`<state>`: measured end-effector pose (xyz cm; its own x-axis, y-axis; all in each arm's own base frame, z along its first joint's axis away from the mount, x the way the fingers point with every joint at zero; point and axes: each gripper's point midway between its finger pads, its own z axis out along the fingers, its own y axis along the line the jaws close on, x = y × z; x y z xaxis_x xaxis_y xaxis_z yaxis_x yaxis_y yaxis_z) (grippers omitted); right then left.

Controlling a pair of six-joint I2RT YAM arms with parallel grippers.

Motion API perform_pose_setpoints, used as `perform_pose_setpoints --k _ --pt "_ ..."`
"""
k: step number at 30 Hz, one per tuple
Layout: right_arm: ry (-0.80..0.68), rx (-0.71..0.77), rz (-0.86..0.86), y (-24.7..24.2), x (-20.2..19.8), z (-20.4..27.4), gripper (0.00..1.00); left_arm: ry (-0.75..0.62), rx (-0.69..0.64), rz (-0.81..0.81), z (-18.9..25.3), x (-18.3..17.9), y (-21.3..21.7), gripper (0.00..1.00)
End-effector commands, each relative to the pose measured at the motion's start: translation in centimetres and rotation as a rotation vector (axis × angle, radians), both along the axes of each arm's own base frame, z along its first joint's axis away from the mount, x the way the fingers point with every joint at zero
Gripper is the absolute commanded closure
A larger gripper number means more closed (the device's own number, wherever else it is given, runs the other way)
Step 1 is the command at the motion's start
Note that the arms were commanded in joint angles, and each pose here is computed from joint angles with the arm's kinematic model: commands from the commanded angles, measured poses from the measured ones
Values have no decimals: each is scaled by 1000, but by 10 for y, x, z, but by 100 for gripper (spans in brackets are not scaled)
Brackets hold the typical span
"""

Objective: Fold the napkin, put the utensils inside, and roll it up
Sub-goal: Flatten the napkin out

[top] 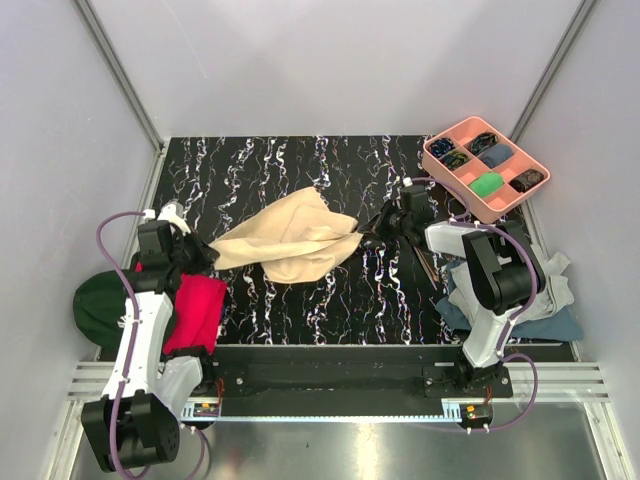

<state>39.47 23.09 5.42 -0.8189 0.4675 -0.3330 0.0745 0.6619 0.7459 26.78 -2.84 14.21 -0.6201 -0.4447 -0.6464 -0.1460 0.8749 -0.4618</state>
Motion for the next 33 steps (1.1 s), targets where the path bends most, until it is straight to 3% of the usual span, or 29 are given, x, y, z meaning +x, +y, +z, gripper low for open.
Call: perform_pose_setpoints --k 1,6,7,9,10,13,16,21,27,30,33 --pt "-108 21 17 2 19 43 100 -123 -8 0 40 24 1 100" --pt "-259 -102 -14 -22 47 132 100 -288 -67 -42 132 63 -5 100" --pt "-316 -128 -29 -28 50 160 100 -370 -62 -45 174 72 -4 100" --pt "-404 -209 -60 -43 57 209 100 -458 -57 -28 218 79 2 100" --pt "-460 -220 -73 -47 53 237 100 -531 -50 -25 254 81 4 100" --pt "-574 -256 -110 -61 42 297 100 -629 -67 -39 305 83 8 100" --pt "-645 -260 -133 -71 20 330 100 -647 -101 -67 319 79 6 100" --pt "-681 -290 -167 -90 -17 337 100 -699 -86 -89 320 58 1 100" --pt "-811 -299 -196 -110 -69 388 100 -831 -43 -116 365 4 -14 100" --pt "-853 -277 -184 -110 -81 409 100 -832 -61 -125 372 -2 -18 100" --pt "-852 -276 -176 -106 -72 413 100 -784 -92 -133 360 15 -17 100"
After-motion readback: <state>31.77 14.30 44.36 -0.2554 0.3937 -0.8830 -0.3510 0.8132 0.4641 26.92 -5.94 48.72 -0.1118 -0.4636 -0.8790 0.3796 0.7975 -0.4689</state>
